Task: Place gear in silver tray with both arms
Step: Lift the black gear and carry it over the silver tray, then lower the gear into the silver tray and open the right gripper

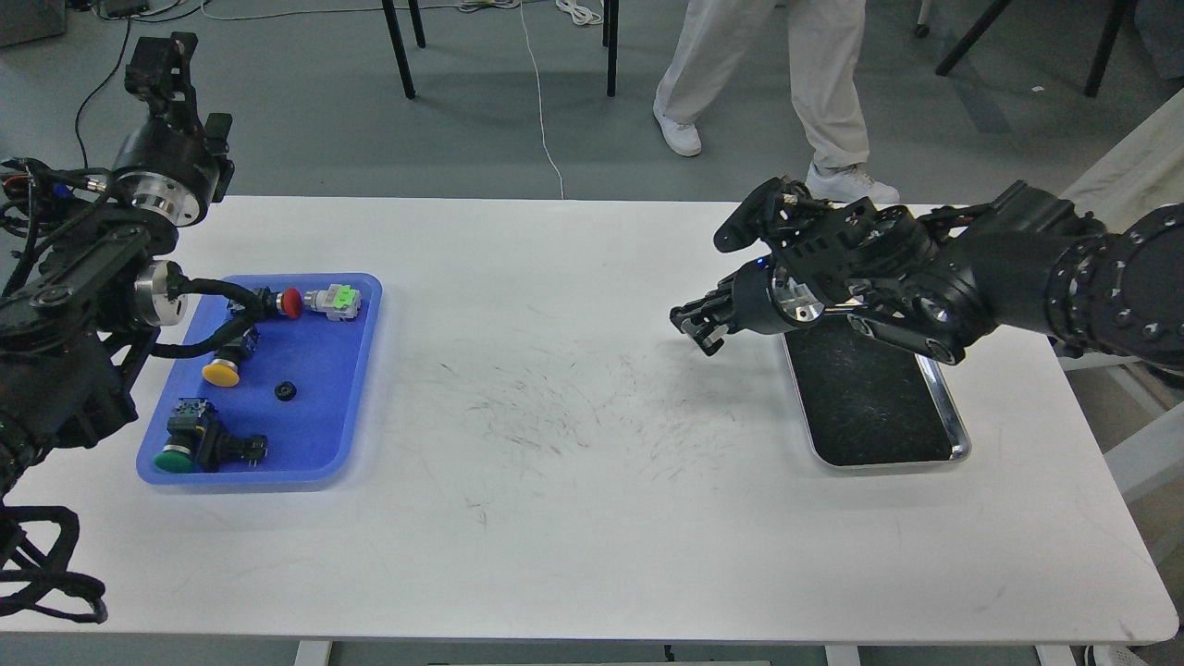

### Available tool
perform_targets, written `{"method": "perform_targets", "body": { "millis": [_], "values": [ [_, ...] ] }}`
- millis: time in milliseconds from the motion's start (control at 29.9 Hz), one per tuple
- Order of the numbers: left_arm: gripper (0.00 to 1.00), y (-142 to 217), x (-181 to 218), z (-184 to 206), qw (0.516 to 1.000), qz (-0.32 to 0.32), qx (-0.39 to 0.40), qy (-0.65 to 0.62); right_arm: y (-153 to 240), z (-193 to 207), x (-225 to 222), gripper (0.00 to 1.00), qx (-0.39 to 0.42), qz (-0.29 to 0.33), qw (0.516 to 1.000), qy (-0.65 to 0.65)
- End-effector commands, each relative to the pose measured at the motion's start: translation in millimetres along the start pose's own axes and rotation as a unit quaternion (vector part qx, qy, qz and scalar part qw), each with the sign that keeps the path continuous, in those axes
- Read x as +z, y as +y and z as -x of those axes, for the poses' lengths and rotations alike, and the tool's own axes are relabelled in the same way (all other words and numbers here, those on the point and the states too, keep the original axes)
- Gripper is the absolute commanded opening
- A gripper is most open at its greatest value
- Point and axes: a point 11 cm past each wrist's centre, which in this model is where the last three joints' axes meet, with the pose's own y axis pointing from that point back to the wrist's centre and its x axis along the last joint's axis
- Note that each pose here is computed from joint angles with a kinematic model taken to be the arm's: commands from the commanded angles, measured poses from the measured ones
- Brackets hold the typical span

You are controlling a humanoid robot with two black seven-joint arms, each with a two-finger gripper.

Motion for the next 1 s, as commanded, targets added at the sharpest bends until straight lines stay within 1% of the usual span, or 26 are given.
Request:
{"method": "perform_targets", "body": {
  "millis": [0, 100, 268, 502, 669, 970],
  "values": [
    [0.98, 0.0, -0.4, 0.8, 1.000, 0.000, -0.001, 0.000, 29.4, 27.4, 24.1, 0.01, -0.010, 0.008, 0.999, -0.037],
    [0.98, -0.1, -1.0, 2.5, 1.000, -0.001, -0.002, 0.001, 49.9, 54.8, 36.2, 0.02, -0.021, 0.012, 0.997, -0.070],
    [0.98, 0.0, -4.4, 9.6, 1.000, -0.003, -0.007, 0.005, 71.3, 94.5, 40.3, 0.02, -0.046, 0.008, 0.995, -0.089],
    [0.98, 1.5, -7.4, 8.8, 1.000, -0.006, -0.007, 0.004, 68.1, 142.0, 30.8, 0.02, -0.077, -0.007, 0.991, -0.109],
    [0.98, 1.9, -8.2, 8.5, 1.000, -0.007, -0.006, 0.004, 65.3, 157.6, 27.9, 0.02, -0.085, -0.010, 0.991, -0.108],
    [0.98, 2.7, -9.7, 8.2, 1.000, -0.008, -0.006, 0.004, 70.2, 162.7, 36.1, 0.03, -0.084, 0.003, 0.990, -0.113]
  ]
}}
